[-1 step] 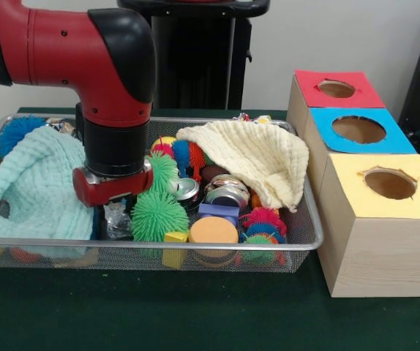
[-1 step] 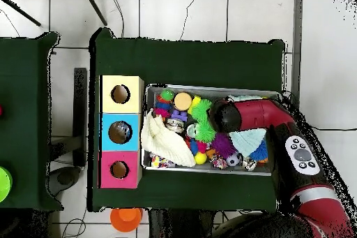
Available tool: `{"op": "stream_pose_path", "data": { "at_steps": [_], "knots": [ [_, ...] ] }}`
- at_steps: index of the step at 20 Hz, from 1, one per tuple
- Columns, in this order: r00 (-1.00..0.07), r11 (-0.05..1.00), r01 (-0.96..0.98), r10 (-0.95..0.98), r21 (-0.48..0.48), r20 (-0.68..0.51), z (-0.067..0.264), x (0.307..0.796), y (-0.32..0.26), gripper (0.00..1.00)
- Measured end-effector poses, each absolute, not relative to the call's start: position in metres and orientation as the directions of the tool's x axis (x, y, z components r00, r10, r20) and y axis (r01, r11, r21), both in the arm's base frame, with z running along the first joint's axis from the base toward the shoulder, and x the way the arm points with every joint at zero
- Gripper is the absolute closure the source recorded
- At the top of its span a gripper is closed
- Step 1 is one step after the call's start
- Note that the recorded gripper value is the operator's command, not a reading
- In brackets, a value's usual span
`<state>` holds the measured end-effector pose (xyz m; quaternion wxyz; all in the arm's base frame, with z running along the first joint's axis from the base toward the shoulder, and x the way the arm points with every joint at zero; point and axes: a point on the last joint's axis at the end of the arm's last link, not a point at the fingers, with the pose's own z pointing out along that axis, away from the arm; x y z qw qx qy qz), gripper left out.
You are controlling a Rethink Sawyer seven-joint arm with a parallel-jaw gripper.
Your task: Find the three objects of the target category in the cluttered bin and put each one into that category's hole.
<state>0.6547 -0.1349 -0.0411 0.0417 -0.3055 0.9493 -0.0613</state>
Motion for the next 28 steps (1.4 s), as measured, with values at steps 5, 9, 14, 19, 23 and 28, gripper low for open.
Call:
{"op": "stream_pose_path", "data": {
  "at_steps": [5, 9, 14, 19, 23, 28],
  "knots": [
    [-0.81, 0.807, -0.574, -0.584, -0.136, -0.049, -0.04, 0.656, -0.133, 1.0],
    [-0.815, 0.816, -0.566, -0.575, -0.119, -0.063, -0.032, 0.65, -0.136, 1.0],
    [-0.824, 0.824, -0.555, -0.563, -0.112, -0.058, -0.007, 0.636, -0.148, 1.0],
    [-0.823, 0.819, -0.56, -0.567, -0.127, -0.031, 0.022, 0.628, -0.155, 1.0],
    [-0.819, 0.813, -0.567, -0.573, -0.133, -0.009, 0.037, 0.626, -0.153, 1.0],
    [-0.822, 0.819, -0.562, -0.568, -0.115, -0.035, 0.053, 0.633, -0.138, 1.0]
  ]
}}
